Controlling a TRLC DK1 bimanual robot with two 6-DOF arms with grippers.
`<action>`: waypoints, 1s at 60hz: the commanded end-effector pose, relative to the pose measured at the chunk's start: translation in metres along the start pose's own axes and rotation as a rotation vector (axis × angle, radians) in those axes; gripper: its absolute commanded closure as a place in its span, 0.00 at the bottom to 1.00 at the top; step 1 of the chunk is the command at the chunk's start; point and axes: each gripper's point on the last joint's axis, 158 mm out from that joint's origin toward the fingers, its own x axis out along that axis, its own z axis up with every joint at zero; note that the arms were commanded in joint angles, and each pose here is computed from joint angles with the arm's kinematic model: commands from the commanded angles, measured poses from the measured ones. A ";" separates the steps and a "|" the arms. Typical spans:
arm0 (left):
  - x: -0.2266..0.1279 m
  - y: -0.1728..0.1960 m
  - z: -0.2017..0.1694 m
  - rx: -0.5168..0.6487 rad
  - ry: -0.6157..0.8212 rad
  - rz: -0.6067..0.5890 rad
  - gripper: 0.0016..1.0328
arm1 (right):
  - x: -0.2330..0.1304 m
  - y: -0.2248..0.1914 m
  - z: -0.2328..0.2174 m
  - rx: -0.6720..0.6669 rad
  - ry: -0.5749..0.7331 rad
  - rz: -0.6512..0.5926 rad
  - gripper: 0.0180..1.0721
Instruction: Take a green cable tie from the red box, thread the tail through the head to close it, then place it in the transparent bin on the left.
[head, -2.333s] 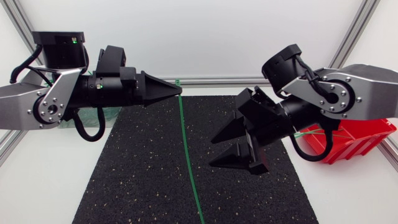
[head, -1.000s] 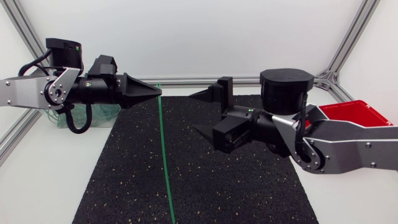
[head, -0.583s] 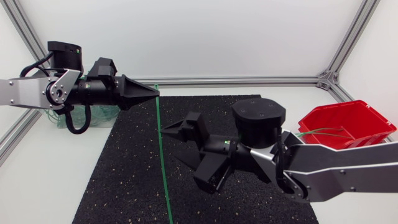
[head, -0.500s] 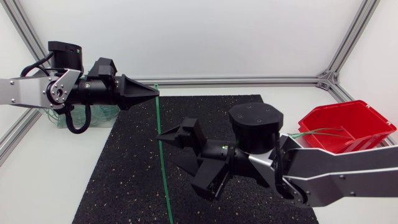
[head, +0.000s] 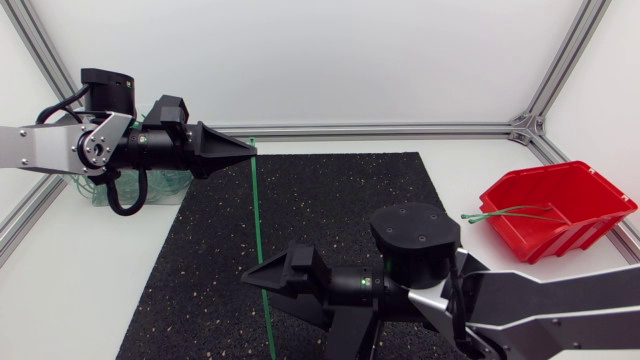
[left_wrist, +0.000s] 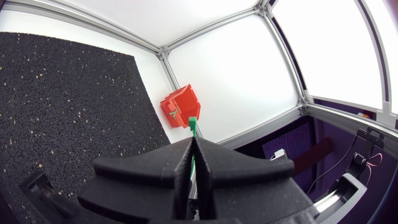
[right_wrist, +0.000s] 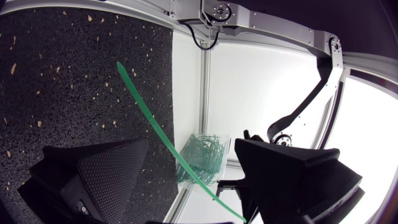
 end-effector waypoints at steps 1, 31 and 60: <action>0.002 0.001 0.000 0.000 0.015 -0.018 0.96 | -0.001 0.013 0.011 -0.051 -0.033 0.015 0.04; 0.002 0.001 0.000 -0.004 0.015 -0.018 0.96 | -0.003 0.015 0.036 -0.161 -0.129 0.005 0.04; 0.002 0.003 0.001 -0.008 0.013 -0.014 0.96 | 0.000 0.029 0.047 -0.162 -0.207 0.021 0.07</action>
